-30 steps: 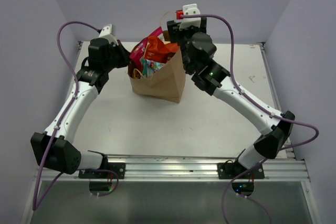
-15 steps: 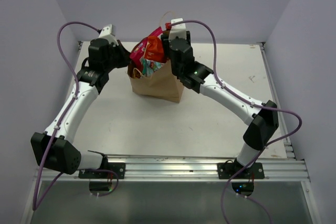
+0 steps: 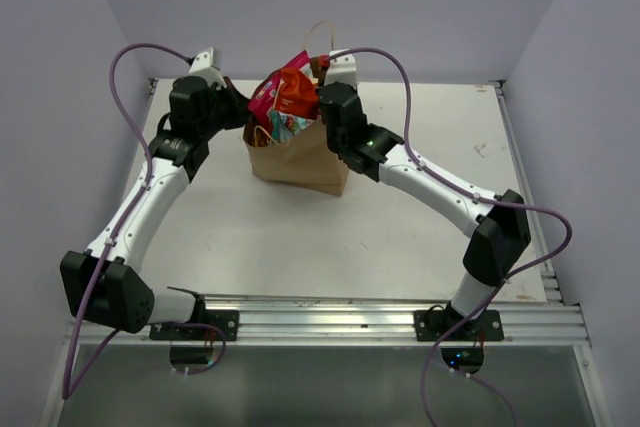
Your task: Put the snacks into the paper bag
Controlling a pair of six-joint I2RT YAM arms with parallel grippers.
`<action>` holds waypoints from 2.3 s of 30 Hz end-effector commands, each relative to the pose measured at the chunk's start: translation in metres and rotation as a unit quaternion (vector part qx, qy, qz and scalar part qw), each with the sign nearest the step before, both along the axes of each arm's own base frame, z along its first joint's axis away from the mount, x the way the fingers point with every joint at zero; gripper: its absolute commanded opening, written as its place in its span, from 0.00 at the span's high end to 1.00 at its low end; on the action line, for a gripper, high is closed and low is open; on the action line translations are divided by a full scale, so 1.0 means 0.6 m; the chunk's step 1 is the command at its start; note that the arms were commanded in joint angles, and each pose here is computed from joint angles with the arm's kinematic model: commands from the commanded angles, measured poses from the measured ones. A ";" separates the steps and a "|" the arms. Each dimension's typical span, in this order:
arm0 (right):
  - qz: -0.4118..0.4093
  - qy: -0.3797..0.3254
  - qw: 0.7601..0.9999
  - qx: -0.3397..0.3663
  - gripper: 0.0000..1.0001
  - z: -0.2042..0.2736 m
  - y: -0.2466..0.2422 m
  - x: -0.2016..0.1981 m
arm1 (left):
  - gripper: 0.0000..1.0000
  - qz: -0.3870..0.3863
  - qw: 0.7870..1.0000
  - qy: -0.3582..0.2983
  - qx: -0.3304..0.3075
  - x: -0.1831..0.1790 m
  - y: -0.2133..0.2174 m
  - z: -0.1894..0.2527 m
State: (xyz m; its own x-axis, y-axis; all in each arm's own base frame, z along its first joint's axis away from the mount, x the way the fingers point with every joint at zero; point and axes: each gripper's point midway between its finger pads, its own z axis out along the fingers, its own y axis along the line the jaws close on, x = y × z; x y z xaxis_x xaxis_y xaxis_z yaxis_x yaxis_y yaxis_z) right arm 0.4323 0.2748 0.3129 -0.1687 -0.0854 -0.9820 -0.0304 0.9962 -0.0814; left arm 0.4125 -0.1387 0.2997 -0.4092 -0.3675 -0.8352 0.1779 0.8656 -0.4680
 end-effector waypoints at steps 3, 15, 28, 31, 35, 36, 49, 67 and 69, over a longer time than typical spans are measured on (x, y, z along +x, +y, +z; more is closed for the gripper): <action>-0.022 -0.011 1.000 0.020 0.58 0.024 -0.024 -0.001 | 1.00 -0.004 0.999 -0.039 -0.014 0.001 -0.004 0.034; -0.016 -0.019 0.998 0.060 0.55 0.072 0.015 0.027 | 1.00 0.000 0.999 -0.039 -0.012 0.000 -0.001 0.036; -0.129 0.016 0.988 0.079 0.49 0.071 -0.038 0.010 | 1.00 0.008 0.999 -0.030 -0.010 -0.004 0.004 0.026; -0.164 0.000 0.982 0.088 0.49 0.092 -0.040 0.001 | 1.00 0.001 0.999 -0.028 -0.015 -0.006 0.000 0.023; -0.179 -0.001 0.980 0.087 0.49 0.101 -0.029 -0.008 | 1.00 0.005 1.000 -0.026 -0.013 -0.010 0.003 0.021; -0.171 -0.001 0.979 0.106 0.50 0.109 -0.016 -0.007 | 1.00 0.006 1.000 -0.026 -0.012 -0.011 0.004 0.021; -0.201 0.069 0.972 0.099 0.52 -0.004 -0.002 -0.017 | 1.00 0.006 1.000 -0.027 0.000 -0.034 0.013 0.027; -0.189 0.029 0.975 0.114 0.53 0.056 0.018 -0.071 | 1.00 -0.027 0.999 -0.026 -0.010 -0.050 -0.004 0.015; -0.186 0.022 0.975 0.118 0.53 0.072 0.019 -0.074 | 1.00 -0.031 0.999 -0.026 -0.014 -0.049 -0.007 0.015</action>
